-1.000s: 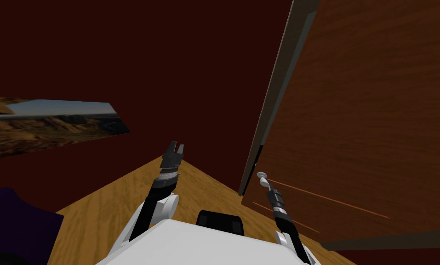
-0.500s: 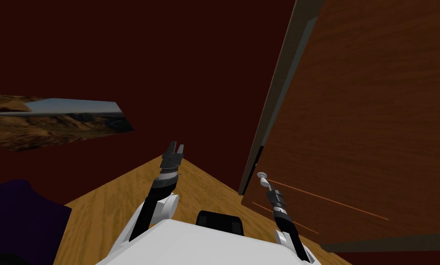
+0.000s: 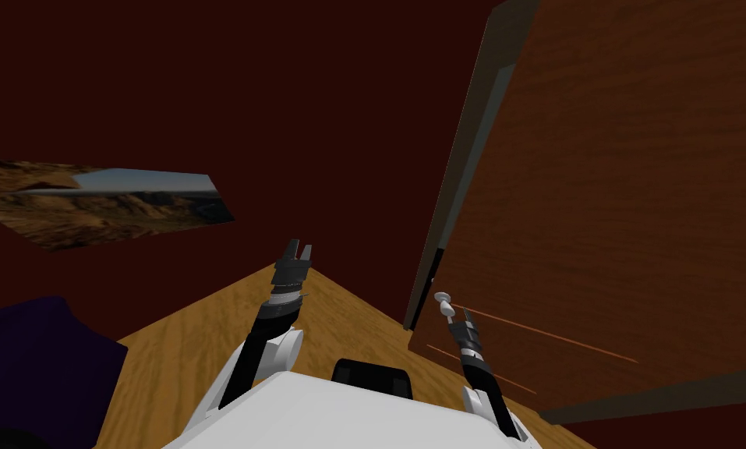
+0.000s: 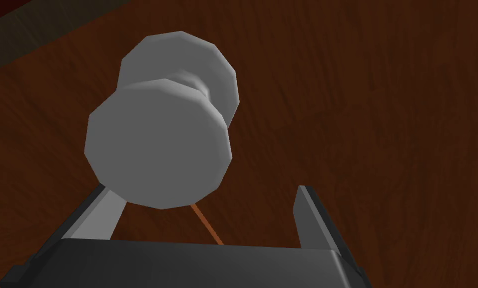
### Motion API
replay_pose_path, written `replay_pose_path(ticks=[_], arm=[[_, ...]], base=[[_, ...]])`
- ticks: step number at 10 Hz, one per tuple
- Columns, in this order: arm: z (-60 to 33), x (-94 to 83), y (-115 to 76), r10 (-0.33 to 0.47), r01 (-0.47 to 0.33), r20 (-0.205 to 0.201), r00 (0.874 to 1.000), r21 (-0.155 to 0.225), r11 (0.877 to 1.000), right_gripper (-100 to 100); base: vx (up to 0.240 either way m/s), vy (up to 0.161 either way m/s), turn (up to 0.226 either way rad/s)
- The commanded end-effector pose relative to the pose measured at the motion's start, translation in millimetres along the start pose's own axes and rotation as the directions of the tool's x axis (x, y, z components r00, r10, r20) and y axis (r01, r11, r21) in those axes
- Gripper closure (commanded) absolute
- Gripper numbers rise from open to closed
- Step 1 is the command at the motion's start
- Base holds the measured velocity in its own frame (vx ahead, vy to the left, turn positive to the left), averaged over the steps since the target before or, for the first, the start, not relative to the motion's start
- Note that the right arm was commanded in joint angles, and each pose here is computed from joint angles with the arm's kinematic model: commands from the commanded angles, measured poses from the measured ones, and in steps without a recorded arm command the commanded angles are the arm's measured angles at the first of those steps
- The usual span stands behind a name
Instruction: Pull the door open
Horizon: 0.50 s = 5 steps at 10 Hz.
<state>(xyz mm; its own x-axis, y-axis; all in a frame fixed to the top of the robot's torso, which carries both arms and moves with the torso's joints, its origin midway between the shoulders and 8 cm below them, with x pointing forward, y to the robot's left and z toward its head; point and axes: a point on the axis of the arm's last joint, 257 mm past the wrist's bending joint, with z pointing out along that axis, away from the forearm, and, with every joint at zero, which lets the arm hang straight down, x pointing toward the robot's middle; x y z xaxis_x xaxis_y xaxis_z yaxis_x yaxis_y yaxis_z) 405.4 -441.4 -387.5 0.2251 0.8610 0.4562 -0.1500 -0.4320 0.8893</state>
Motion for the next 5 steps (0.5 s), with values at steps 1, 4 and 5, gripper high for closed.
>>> replay_pose_path(ticks=[1,4,5], arm=[[2.8,10.4,-3.5,0.058,-0.058,-0.009,0.998,-0.001,0.998,-100],[5.1,15.7,-6.8,0.163,-0.163,-0.004,0.987,-0.002,0.987,-100],[6.3,18.6,-8.6,0.202,-0.202,-0.001,0.979,-0.003,0.979,-100]], base=[[-0.025,0.009,0.007],[-0.044,0.011,0.030],[-0.087,-0.002,0.022]])
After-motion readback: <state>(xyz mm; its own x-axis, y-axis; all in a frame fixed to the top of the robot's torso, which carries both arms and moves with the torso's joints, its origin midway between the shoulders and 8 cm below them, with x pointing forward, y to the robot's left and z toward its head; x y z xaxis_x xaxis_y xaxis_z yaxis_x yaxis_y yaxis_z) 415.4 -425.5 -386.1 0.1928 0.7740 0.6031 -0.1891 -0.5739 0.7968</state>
